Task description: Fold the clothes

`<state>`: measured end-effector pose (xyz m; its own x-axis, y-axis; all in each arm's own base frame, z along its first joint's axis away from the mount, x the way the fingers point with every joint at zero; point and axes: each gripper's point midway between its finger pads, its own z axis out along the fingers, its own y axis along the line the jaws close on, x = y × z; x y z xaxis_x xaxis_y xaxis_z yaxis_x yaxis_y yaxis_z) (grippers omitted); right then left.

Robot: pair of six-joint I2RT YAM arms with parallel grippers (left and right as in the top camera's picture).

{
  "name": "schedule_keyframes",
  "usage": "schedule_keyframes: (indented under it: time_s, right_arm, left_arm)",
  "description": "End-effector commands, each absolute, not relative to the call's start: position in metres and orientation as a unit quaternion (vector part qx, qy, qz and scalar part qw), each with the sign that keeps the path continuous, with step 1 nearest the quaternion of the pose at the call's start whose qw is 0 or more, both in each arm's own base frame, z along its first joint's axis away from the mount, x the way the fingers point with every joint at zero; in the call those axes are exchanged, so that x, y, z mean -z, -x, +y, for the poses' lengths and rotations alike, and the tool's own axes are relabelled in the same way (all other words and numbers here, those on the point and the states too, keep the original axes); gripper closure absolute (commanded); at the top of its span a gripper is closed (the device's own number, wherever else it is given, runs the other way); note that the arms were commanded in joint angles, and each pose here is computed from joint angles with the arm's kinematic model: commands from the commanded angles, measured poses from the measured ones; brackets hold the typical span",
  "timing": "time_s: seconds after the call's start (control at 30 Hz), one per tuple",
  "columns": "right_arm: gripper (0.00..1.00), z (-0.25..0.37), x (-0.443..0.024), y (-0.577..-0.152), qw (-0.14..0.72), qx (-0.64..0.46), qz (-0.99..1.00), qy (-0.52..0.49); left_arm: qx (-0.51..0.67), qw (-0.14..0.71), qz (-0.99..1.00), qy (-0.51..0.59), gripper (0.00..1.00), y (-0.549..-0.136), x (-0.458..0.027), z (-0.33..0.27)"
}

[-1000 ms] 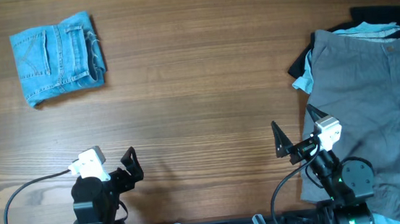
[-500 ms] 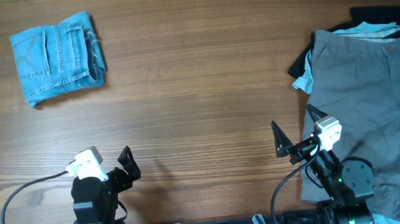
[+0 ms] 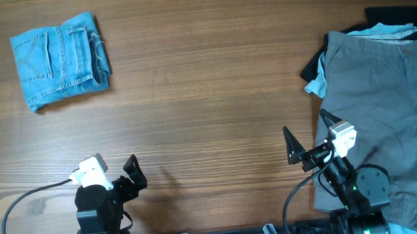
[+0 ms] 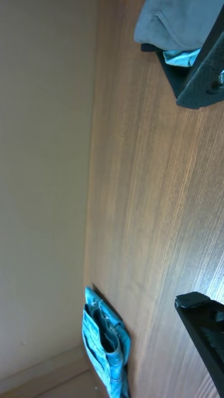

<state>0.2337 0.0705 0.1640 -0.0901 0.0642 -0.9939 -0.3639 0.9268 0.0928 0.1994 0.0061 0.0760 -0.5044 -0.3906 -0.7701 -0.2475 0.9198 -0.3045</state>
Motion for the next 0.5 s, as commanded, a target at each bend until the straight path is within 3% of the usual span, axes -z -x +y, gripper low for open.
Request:
schedule_keyframes:
  time_s: [0.0,0.27,0.47]
  right_arm:
    - [0.0,0.067,-0.178,-0.233,0.678,-0.165,0.711,0.087]
    - [0.0,0.09,-0.212,-0.219,0.681,-0.217,0.685,0.138]
    - [0.0,0.091,-0.226,-0.232,0.612,-0.227,0.748,0.118]
  left_arm:
    - [0.076,0.494,0.844,0.193,0.0,-0.209,-0.091,0.01]
    - [0.163,0.695,0.684,0.15,0.0,-0.242,-0.219,-0.003]
    - [0.174,0.694,0.686,0.131,0.0,-0.246,-0.244,-0.01]
